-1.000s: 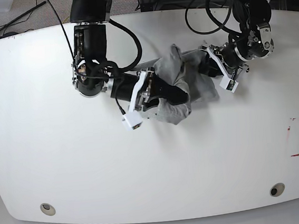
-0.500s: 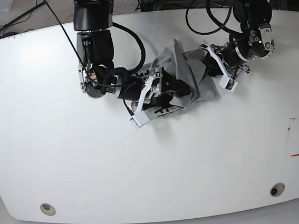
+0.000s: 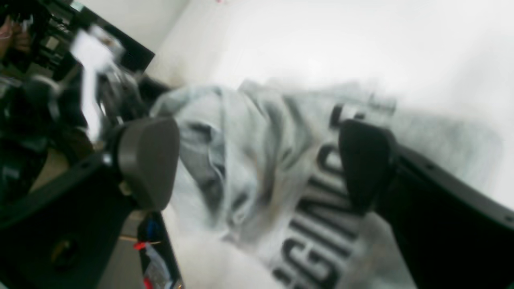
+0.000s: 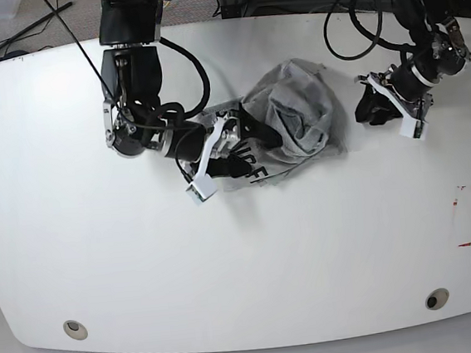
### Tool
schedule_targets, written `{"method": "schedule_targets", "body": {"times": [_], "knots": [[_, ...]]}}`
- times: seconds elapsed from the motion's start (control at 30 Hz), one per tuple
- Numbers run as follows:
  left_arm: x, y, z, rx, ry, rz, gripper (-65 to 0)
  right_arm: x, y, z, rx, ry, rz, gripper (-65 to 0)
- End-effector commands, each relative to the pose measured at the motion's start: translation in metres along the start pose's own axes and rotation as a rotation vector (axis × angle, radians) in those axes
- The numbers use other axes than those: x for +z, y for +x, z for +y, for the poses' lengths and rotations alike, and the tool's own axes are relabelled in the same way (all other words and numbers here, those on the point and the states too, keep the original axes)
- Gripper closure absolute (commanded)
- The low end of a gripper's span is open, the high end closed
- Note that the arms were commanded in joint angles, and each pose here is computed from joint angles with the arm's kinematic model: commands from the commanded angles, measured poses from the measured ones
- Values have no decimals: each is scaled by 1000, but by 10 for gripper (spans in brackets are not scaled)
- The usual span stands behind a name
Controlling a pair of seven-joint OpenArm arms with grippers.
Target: Fold the T-shirt properly
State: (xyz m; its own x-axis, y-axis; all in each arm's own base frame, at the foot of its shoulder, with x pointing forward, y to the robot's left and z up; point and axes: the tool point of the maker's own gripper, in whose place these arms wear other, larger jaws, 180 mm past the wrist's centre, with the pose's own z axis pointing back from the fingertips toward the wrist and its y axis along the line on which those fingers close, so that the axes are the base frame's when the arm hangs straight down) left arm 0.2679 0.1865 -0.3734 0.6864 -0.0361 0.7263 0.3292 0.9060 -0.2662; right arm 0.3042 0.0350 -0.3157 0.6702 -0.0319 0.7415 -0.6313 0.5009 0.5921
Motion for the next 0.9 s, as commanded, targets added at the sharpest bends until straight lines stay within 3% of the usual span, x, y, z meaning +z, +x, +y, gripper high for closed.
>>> {"method": "schedule_targets", "body": {"times": [0.0,0.07,0.27,0.5,0.7,0.87], "knots": [[21,29,17,-27,50,-93,-162,-1,2,21,30,43,-27,-602],[32,34,26,-48,84,-103,-162,-5,-7,32,38,66,-1,-590],[53,24,46,-67,144,-66,-162,-26,-41,59,34,149,93,-458],[65,8,55,-67,176,-22,-162,-65,-55,74,11,212,121,-327],[57,10,40,-121,130,3,-162,-95,-48,70,20,244,151,-315],[44,27,2,-225,46,-13,-164,-76,-4,60,106,233,68,-314]]}}
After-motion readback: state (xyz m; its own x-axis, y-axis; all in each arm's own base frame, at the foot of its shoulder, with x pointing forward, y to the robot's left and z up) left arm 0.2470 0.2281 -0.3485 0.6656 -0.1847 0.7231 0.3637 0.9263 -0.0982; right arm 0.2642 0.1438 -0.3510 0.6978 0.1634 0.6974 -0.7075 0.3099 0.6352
